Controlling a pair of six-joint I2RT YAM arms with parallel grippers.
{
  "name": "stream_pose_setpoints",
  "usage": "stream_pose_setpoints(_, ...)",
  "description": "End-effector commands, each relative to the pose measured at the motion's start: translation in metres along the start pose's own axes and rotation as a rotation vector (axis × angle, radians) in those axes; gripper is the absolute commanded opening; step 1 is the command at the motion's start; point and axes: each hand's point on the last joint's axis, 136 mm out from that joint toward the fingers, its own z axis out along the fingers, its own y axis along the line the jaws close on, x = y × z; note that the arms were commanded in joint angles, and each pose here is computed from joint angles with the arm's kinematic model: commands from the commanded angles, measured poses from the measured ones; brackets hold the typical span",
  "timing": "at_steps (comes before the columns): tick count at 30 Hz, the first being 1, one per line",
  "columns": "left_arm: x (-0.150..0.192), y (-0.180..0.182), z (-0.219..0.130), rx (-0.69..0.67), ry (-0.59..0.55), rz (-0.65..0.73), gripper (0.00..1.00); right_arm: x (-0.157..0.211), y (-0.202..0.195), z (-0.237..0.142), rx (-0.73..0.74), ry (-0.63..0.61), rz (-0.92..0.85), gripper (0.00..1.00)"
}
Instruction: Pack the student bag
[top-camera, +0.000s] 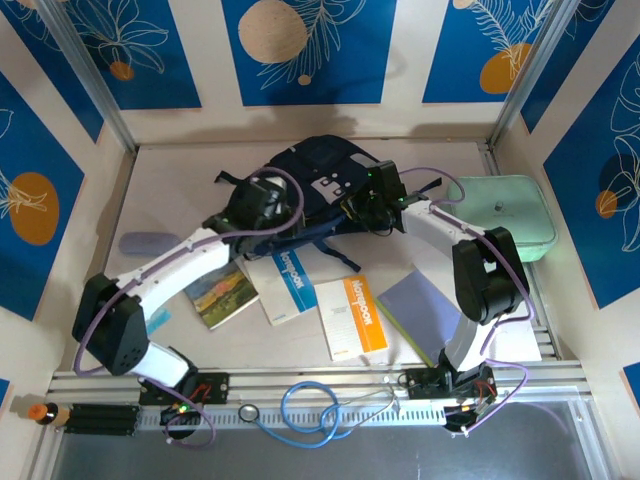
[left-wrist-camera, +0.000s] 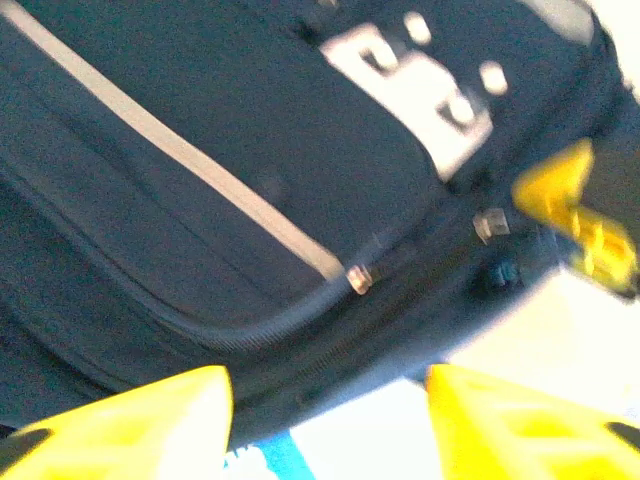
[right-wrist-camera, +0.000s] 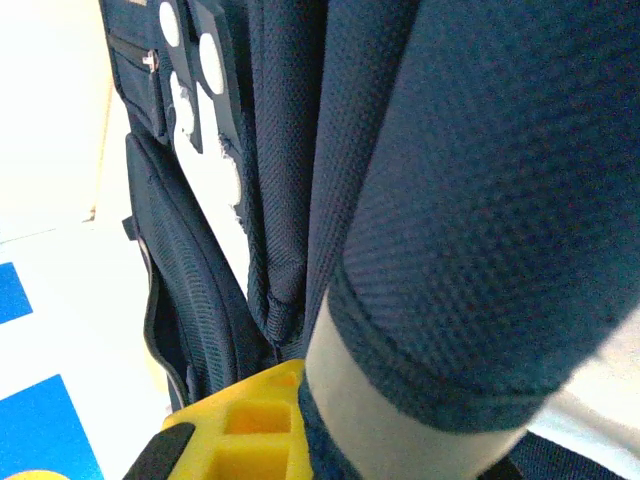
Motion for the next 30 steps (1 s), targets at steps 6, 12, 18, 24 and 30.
stream_pose_setpoints(6, 0.053, -0.014, 0.044, 0.024, 0.143, 0.009, 0.3, 0.0, 0.027, -0.015, -0.073, 0.014, 0.016, 0.0)
stream_pose_setpoints(12, 0.036, -0.002, 0.065, -0.032, 0.086, 0.107, 0.31, 0.014, 0.023, -0.015, -0.101, 0.1, 0.02, 0.0)
stream_pose_setpoints(18, -0.014, 0.019, 0.078, -0.033, -0.009, 0.106, 0.32, 0.028, 0.01, -0.019, -0.1, 0.145, 0.043, 0.05)
stream_pose_setpoints(24, -0.019, 0.011, 0.091, 0.006, -0.008, 0.162, 0.35, 0.033, 0.005, -0.014, -0.109, 0.162, 0.078, 0.11)
stream_pose_setpoints(30, -0.003, -0.006, 0.074, 0.082, -0.009, 0.151, 0.4, 0.033, 0.019, -0.009, -0.121, 0.174, 0.133, 0.06)
